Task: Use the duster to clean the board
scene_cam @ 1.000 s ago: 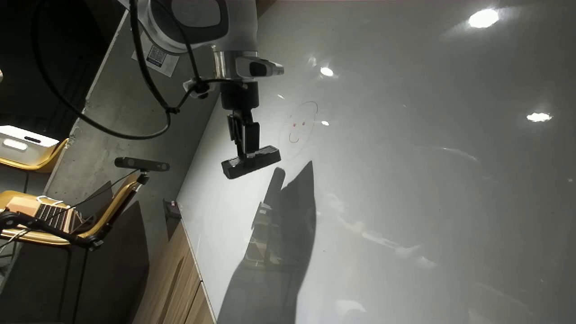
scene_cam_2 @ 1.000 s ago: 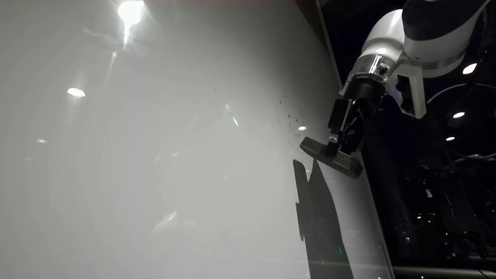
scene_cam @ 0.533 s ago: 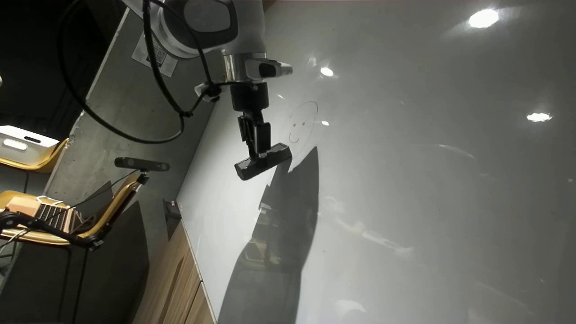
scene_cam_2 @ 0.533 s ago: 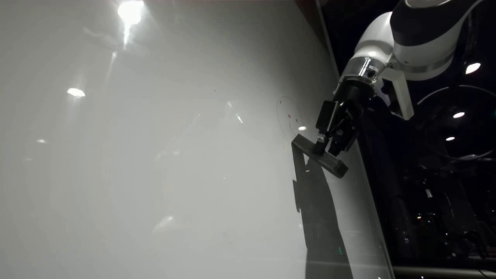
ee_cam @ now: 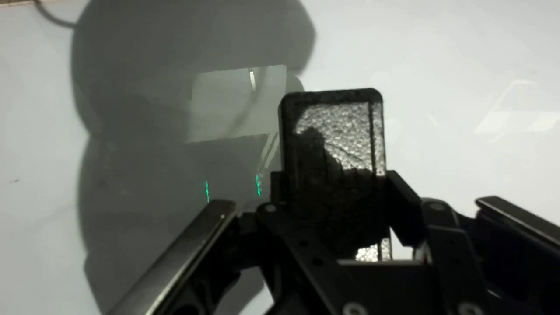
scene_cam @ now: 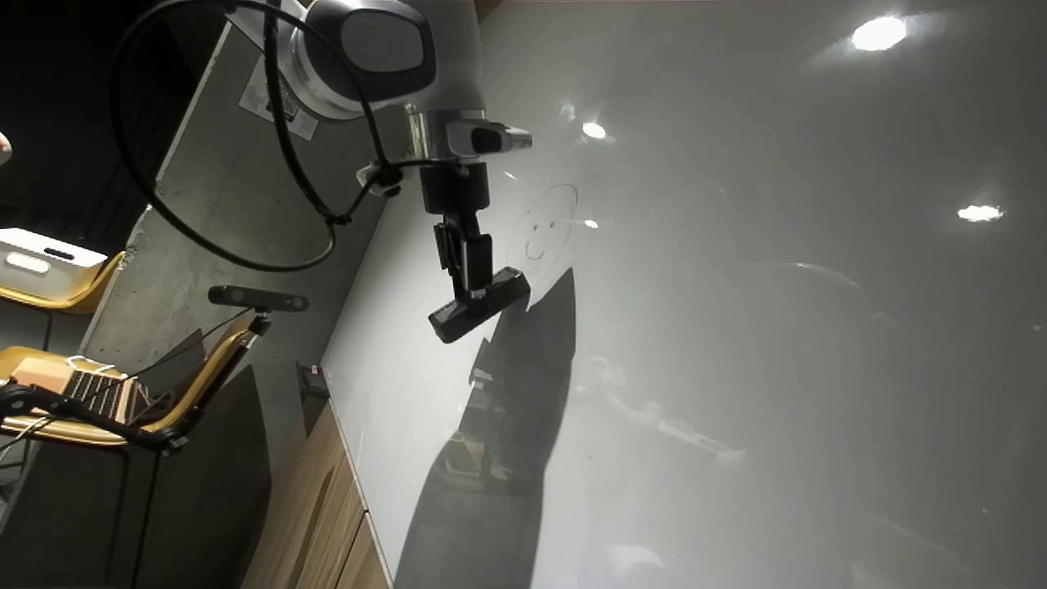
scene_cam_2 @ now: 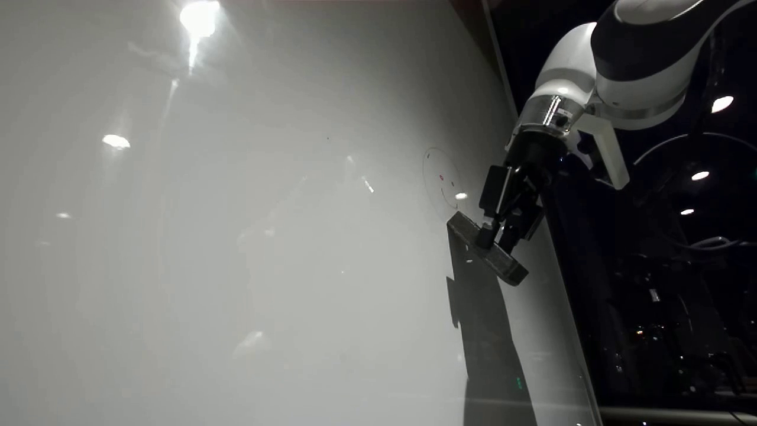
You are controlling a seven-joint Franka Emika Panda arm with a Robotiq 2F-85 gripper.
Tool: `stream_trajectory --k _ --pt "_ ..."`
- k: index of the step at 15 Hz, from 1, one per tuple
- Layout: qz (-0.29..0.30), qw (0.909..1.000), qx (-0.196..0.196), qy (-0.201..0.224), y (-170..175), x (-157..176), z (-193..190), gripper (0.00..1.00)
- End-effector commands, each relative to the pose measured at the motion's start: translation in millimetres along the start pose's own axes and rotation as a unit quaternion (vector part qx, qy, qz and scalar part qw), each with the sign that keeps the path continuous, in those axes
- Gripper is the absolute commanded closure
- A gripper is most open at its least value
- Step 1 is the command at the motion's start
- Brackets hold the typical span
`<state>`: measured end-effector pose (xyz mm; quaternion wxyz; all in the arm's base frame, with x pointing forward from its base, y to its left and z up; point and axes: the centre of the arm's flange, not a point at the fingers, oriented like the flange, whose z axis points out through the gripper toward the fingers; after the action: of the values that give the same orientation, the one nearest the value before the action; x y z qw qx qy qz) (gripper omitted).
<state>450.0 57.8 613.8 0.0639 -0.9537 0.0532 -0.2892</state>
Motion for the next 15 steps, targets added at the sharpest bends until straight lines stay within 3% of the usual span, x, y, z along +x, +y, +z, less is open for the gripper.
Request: stream_trajectory --k 1,9,15 --pt "0.011 0.9998 -0.011 0.012 0 21 15 0.69" --pt "0.018 0.9997 -0.014 0.011 19 53 53 0.69" --pt "0.016 0.9997 -0.014 0.01 19 66 43 0.69"
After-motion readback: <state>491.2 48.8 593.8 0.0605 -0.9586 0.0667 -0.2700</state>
